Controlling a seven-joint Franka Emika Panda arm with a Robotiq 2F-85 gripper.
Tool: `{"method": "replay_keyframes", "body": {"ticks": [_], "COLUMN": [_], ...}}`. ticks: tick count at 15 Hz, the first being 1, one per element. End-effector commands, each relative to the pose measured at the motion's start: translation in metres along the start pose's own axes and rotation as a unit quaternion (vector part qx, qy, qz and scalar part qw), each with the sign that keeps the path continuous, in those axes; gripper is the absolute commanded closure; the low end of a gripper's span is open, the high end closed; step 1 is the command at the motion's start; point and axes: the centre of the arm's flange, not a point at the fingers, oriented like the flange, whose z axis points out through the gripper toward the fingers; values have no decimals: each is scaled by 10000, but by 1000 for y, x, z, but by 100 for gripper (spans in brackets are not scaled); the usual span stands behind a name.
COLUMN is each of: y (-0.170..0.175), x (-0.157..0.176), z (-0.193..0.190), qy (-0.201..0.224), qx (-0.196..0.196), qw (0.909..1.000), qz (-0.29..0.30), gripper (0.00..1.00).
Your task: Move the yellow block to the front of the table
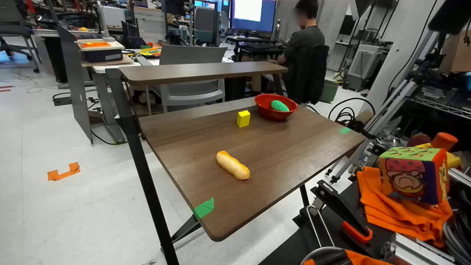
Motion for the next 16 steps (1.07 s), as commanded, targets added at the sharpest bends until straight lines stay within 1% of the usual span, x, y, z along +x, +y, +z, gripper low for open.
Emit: {"method": "replay_keyframes", "body": {"ticks": [1, 8, 9, 11, 13, 16], "y": [0, 0, 0, 0, -2, 2], "x": [0, 0, 4, 20, 47, 105], "z": [0, 0, 1, -2, -3, 2], "qy": [0, 0, 44, 177, 455, 864], "qx": [0, 0, 15, 39, 80, 129], "qw": [10000, 10000, 10000, 9998, 9988, 9954], "qz": [0, 0, 59, 115, 188, 386], "gripper": [0, 0, 0, 0, 0, 0]}}
